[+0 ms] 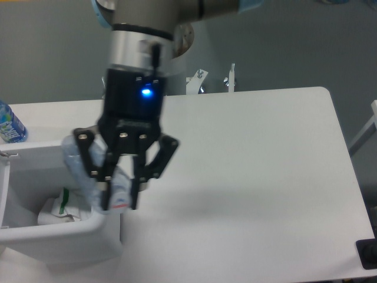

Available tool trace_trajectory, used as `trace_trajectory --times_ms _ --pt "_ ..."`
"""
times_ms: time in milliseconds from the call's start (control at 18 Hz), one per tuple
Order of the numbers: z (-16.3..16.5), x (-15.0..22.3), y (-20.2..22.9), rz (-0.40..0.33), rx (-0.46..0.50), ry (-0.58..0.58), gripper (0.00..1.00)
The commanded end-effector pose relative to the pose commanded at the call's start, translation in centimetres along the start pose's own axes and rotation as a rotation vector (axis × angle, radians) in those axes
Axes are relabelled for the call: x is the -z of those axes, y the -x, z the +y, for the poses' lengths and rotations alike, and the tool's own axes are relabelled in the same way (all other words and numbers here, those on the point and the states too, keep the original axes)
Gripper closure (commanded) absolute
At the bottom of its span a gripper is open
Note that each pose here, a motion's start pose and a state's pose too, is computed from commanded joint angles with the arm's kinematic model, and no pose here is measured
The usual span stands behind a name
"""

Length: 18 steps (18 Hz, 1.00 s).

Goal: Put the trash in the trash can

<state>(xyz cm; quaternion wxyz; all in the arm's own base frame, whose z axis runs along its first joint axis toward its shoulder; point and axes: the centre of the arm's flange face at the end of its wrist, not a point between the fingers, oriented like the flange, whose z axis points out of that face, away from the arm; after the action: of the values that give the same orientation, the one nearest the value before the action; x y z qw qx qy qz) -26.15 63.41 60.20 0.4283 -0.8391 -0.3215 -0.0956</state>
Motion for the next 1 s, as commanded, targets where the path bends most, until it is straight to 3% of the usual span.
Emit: trace_trajectory --times_ms 167,222,278,333,389,667,833,1000 --pt "0.3 -1.2 -0.3 0.011 -0.017 -0.011 0.63" --pt "0.3 -1.8 -0.1 0.013 -0.022 -0.02 0.57" --pt "0.3 -2.0 -0.1 0.016 -0.029 -0.026 0.39" --pt "0.4 -2.3 0.0 0.016 -0.053 -0.025 0.08" --pt "0.5 -2.5 0.0 0.015 -0.092 -0.02 0.0" --pt "2.4 -3.4 0.5 0.007 -0.102 0.02 0.0" --pt "0.8 -2.6 5.3 -0.05 -0.069 -0.002 0.0" --pt "-0.8 -1.6 10.8 -0.153 -0.078 -0.02 0.0"
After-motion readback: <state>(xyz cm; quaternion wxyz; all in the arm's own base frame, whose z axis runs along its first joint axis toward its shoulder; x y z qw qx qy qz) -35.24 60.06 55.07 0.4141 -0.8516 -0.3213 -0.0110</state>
